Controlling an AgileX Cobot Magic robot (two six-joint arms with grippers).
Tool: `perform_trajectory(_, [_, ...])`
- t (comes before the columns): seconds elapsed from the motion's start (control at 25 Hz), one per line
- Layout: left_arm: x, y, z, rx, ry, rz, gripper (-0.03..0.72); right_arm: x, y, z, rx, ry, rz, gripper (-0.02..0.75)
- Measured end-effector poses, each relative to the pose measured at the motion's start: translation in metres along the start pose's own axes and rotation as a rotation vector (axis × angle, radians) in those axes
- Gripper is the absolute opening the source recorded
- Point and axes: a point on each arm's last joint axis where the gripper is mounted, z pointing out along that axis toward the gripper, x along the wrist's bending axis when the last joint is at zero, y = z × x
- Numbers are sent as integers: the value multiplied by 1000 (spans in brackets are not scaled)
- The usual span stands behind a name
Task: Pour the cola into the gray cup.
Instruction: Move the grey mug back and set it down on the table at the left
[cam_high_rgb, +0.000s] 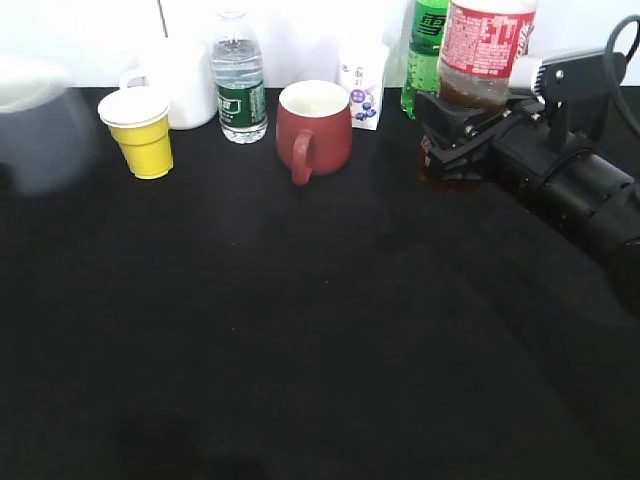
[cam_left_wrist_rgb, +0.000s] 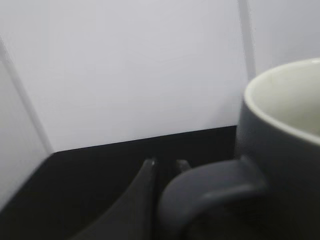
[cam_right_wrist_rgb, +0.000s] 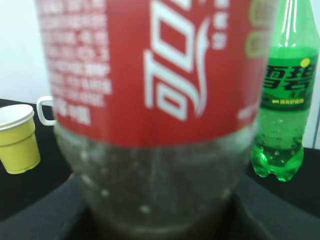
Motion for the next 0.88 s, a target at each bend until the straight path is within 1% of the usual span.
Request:
perform_trajectory(0.08, [22, -1, 12, 0, 95, 3, 62, 0, 0, 0, 0, -1, -2, 384])
perform_trajectory(0.12, [30, -3, 22, 1, 130, 7, 62, 0, 0, 0, 0, -1, -2, 384])
perform_trajectory(0.2, [34, -17, 46, 35, 145, 27, 62, 0, 0, 0, 0, -1, -2, 384])
perform_trajectory(0.32, [22, -49, 84, 91, 117, 45, 62, 0, 0, 0, 0, -1, -3, 384])
perform_trajectory(0.36, [18, -59, 96, 104, 115, 24, 62, 0, 0, 0, 0, -1, -3, 384])
perform_trajectory(0.44, [12, -77, 120, 113, 109, 12, 62, 0, 0, 0, 0, -1, -3, 384])
perform_trajectory(0.6, [3, -88, 157, 45, 95, 2, 62, 0, 0, 0, 0, -2, -3, 384])
perform_trajectory(0.68, [3, -88, 160, 40, 96, 0, 71, 0, 0, 0, 0, -3, -2, 384])
perform_trajectory(0.72, [3, -89, 158, 36, 97, -2, 112, 0, 0, 0, -1, -4, -2, 384])
perform_trajectory(0.84, [4, -95, 141, 65, 96, 8, 307, -1, 0, 0, -2, -11, 1, 384])
perform_trajectory(0.88, [5, -96, 132, 79, 95, 11, 340, -2, 0, 0, -3, -21, 6, 384])
